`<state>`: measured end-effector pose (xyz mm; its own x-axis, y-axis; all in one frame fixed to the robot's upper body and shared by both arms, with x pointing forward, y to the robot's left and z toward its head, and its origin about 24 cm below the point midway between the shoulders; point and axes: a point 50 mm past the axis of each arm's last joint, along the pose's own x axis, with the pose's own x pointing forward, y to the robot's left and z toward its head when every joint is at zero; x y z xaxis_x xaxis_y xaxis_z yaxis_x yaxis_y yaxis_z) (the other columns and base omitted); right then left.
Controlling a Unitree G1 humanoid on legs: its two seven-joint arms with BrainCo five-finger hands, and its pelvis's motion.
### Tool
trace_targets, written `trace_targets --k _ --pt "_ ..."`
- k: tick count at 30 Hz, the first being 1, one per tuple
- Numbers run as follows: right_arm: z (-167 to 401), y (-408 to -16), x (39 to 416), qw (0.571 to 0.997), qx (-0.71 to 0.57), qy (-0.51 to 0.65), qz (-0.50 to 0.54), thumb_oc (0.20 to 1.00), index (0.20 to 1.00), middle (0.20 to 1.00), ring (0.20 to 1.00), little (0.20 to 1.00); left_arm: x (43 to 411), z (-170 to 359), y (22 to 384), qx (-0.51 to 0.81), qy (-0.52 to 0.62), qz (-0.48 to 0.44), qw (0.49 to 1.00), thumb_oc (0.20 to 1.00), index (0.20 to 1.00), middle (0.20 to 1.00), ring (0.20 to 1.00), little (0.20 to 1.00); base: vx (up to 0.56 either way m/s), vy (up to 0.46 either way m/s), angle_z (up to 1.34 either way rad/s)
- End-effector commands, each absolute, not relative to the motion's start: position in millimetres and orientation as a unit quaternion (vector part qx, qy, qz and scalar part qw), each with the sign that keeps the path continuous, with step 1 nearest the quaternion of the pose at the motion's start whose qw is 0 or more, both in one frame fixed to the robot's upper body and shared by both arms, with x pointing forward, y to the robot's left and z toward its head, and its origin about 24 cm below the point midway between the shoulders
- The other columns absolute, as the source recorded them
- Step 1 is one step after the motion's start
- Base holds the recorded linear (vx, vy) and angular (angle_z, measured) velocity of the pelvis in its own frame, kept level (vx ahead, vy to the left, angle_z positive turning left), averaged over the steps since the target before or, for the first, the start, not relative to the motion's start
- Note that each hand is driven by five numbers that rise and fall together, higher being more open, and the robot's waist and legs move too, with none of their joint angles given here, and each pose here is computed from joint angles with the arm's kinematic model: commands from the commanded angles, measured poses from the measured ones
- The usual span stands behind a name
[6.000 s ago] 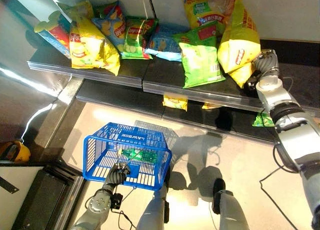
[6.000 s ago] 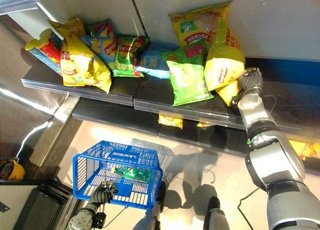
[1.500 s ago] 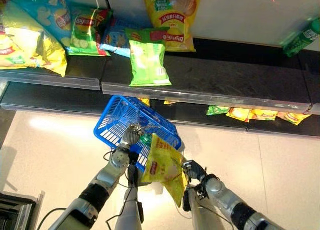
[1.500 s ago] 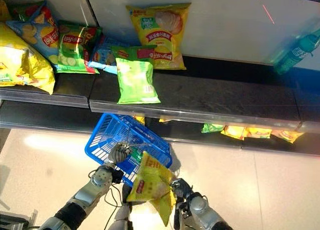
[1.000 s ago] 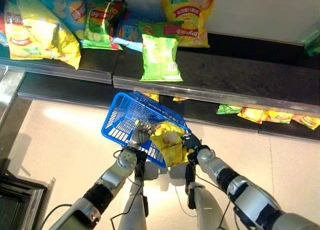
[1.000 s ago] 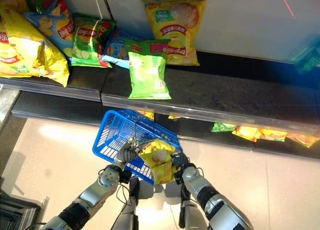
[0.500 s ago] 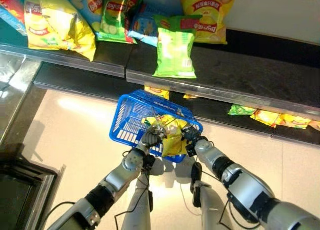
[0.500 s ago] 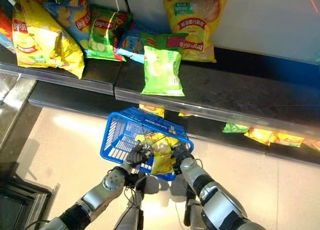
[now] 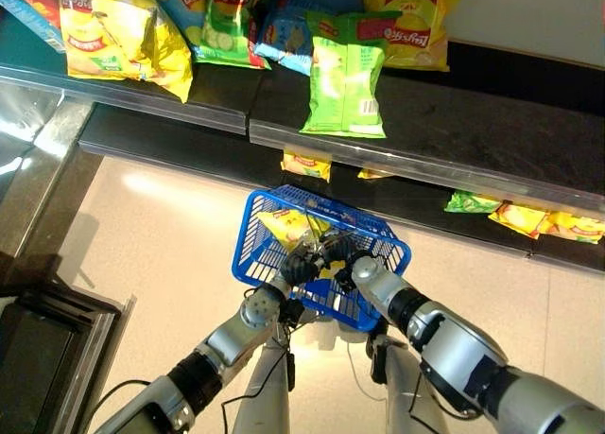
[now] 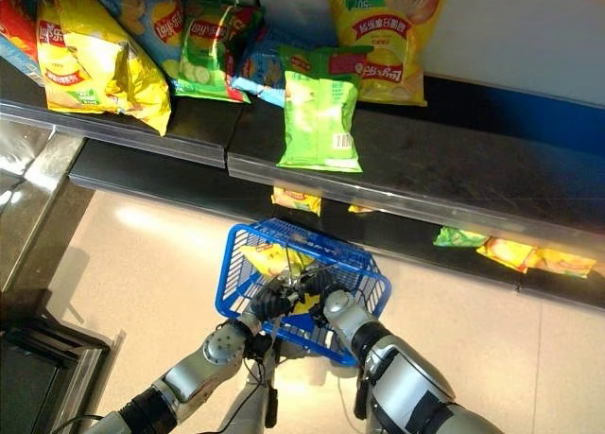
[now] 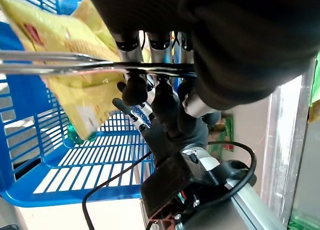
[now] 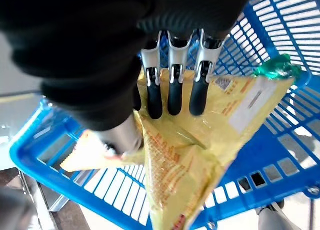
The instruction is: Pick up the snacks into the basket
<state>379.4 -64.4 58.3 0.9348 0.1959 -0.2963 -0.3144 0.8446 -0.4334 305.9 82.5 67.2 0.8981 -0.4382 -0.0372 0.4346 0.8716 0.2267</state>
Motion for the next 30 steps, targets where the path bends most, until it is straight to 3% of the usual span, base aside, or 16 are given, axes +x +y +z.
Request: trace_targets --k 1,15,24,30 --pt "91 -44 388 0.962 -0.224 0.054 0.149 1.0 1.0 1.0 1.0 1.0 288 147 40 0.037 -0.196 -0.316 0.928 0.2 0.2 0.2 0.2 0.2 0.0 0.0 0.0" --pt "85 -66 376 0.967 -0.212 0.011 0.144 1.0 1.0 1.0 1.0 1.0 296 140 57 0.066 -0.191 -0.272 0.941 0.2 0.2 0.2 0.2 0.2 0.0 0.0 0.0" --pt "45 -105 331 0.968 -0.19 0.014 0.165 1.0 1.0 1.0 1.0 1.0 309 93 96 0.118 -0.104 -0.191 0.969 0.2 0.2 0.2 0.2 0.2 0.01 0.0 0.0" --pt "-5 -156 289 0.965 -0.19 0.102 0.15 1.0 1.0 1.0 1.0 1.0 304 37 141 0.171 0.005 -0.124 0.977 0.2 0.2 0.2 0.2 0.2 0.06 0.016 -0.1"
